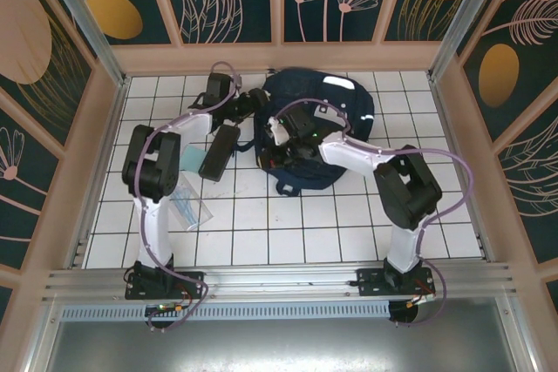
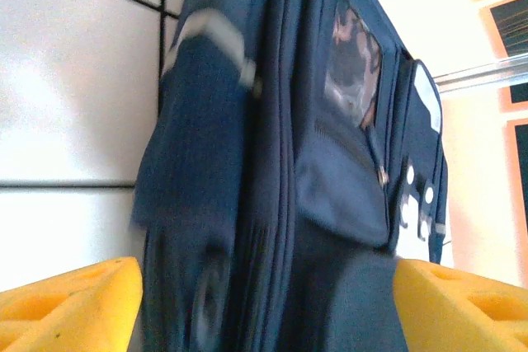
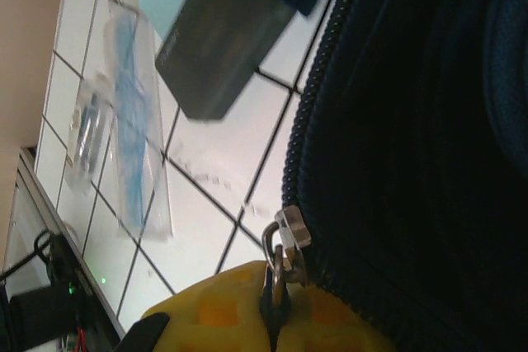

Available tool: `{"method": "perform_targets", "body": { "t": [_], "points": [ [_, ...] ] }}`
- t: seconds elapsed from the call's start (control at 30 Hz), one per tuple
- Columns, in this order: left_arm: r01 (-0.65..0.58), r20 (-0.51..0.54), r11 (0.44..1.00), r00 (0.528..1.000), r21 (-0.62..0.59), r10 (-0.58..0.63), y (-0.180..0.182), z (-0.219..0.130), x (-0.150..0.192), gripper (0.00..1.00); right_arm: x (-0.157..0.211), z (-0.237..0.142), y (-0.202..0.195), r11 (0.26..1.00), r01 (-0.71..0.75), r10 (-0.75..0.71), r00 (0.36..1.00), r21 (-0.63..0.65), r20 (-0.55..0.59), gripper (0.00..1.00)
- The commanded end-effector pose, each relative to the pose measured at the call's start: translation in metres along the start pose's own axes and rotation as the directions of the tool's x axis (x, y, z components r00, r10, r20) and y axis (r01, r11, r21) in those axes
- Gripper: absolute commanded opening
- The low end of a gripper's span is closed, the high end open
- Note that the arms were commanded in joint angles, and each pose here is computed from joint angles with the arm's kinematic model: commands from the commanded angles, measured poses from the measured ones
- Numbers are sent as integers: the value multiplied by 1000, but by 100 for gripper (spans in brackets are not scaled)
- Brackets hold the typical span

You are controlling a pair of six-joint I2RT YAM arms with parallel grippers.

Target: Pack the student bag

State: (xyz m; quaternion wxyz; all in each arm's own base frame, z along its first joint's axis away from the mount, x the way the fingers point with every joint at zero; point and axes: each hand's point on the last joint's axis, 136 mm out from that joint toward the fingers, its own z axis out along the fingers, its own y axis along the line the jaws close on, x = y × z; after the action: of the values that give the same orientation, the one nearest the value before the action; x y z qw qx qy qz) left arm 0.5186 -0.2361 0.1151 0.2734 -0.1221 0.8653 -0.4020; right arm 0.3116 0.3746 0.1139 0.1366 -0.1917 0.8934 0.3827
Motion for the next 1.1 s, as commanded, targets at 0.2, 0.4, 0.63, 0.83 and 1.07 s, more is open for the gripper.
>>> {"method": "perform_targets", "body": {
  "t": [0.2, 0.4, 0.63, 0.83, 1.07],
  "points": [
    [192, 113, 975, 972, 116, -205, 1, -68, 17, 79, -64, -13, 49, 984, 73, -42, 981, -165, 188, 0],
    [319, 7, 923, 945, 214, -328, -3, -49, 61, 76, -55, -22, 58, 976, 27, 10, 986, -217, 168, 0],
    [370, -64, 887, 928, 277, -367, -22, -26, 89, 66, -35, -27, 59, 971, -24, 59, 988, -237, 144, 0],
    [351, -36, 884, 933, 310, -358, -28, -26, 81, 0, 2, -28, 38, 981, -115, 126, 990, -158, 64, 0],
    [261, -19, 926, 964, 272, -267, -19, -19, 60, 0, 77, -43, -10, 970, -229, 236, 967, 80, -93, 0]
  ]
}}
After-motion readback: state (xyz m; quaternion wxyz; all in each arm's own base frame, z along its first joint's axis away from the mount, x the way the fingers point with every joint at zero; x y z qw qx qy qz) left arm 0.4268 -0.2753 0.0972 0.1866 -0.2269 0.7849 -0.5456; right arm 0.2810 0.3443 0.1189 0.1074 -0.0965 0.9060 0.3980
